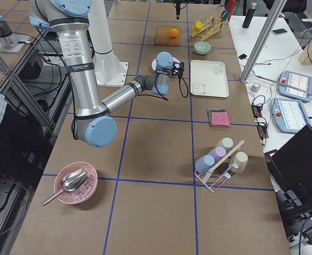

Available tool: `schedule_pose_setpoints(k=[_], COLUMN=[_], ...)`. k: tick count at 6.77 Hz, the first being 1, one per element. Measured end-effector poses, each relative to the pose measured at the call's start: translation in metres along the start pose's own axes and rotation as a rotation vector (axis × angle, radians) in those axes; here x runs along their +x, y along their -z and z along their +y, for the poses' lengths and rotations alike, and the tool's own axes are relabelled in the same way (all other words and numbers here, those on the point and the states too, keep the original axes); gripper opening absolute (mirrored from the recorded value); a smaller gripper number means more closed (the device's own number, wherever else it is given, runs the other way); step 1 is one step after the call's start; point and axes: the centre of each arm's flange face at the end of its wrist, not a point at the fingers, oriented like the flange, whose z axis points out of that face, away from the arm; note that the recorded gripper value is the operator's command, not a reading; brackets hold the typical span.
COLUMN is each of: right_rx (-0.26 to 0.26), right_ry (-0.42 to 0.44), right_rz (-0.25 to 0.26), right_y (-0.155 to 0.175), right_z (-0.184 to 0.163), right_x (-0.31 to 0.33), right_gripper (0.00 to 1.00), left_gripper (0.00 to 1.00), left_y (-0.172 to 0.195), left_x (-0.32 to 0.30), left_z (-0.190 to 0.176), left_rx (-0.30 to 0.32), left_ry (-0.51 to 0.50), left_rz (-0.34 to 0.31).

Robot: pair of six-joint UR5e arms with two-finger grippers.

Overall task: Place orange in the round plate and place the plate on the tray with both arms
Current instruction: 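Grasp the orange with the left gripper while the right gripper nears the plate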

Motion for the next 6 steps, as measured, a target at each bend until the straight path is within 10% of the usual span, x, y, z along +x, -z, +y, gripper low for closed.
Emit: schedule_pose_setpoints(k=[6], right_rx=[0.027], right_ry=[0.024], right_rz=[-0.031], right_y=[-0.058], right_z=[0.045], right_x=[-0.026], right_gripper=[1.00], left_gripper=[0.98], left_y=[-0.072], left_x=[0.038], left_z=[0.013], left_rx=[-0.021], left_ry=[0.031], left_rz=[-0.031])
